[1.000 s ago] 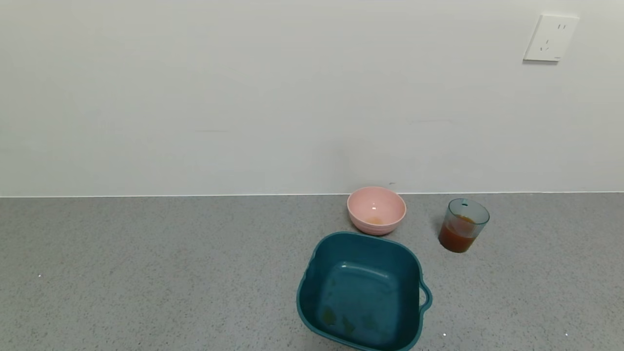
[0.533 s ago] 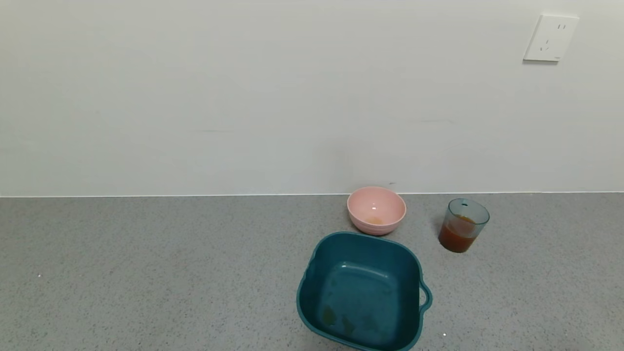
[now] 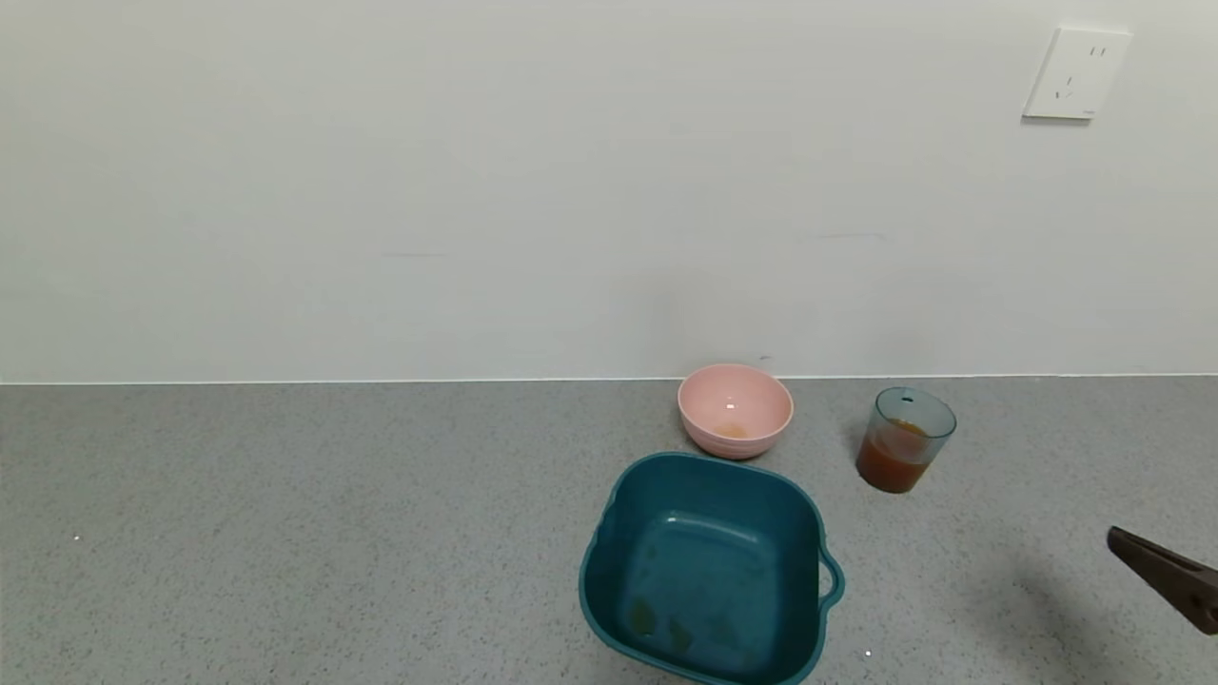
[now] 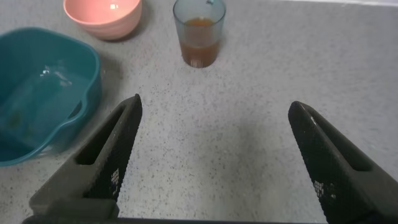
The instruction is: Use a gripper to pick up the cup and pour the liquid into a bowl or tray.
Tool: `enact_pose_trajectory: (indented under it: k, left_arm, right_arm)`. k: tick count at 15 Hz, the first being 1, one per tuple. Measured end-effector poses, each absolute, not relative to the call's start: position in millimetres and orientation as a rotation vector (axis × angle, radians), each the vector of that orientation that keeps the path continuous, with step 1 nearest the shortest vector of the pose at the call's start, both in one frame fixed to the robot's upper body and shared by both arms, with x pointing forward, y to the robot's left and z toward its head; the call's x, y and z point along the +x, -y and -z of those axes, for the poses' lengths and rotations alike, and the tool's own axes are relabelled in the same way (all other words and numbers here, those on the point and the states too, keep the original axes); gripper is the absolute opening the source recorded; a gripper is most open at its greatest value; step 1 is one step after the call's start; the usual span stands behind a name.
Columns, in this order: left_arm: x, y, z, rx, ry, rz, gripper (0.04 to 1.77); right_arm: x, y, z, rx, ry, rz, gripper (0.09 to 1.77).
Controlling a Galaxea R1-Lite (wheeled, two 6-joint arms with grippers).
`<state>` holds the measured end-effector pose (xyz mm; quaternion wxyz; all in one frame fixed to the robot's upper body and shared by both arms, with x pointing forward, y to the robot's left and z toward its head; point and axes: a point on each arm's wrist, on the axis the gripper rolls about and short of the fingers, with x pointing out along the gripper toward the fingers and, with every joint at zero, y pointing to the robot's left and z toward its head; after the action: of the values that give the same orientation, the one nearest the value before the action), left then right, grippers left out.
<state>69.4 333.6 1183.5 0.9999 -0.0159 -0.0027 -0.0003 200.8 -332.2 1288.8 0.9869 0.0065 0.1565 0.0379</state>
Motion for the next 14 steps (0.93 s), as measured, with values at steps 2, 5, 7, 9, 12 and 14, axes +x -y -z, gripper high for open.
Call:
enact_pose_trajectory:
  k: [2, 5, 7, 9, 12, 14]
  left_arm:
    - [69, -334, -1183, -0.032, 0.005, 0.001, 1.72]
    - [69, -334, -1183, -0.032, 0.005, 0.001, 1.72]
    - [69, -334, -1183, -0.032, 0.005, 0.001, 1.72]
    - [69, -334, -1183, -0.032, 0.005, 0.001, 1.72]
    - [69, -334, -1183, -0.031, 0.005, 0.001, 1.72]
    - [69, -334, -1183, -0.031, 0.005, 0.001, 1.72]
  right_arm:
    - [227, 331, -1280, 0.017, -0.376, -0.093, 1.71]
    - [258, 329, -1261, 0.018, -0.464, -0.106, 1.71]
    - [278, 326, -1249, 0.015, -0.482, -0.119, 1.71]
    - [295, 321, -1236, 0.011, -0.492, -0.138, 1.71]
    - [318, 314, -1216, 0.006, -0.505, -0.163, 1.71]
    - [331, 311, -1202, 0.005, -0.515, -0.170, 1.71]
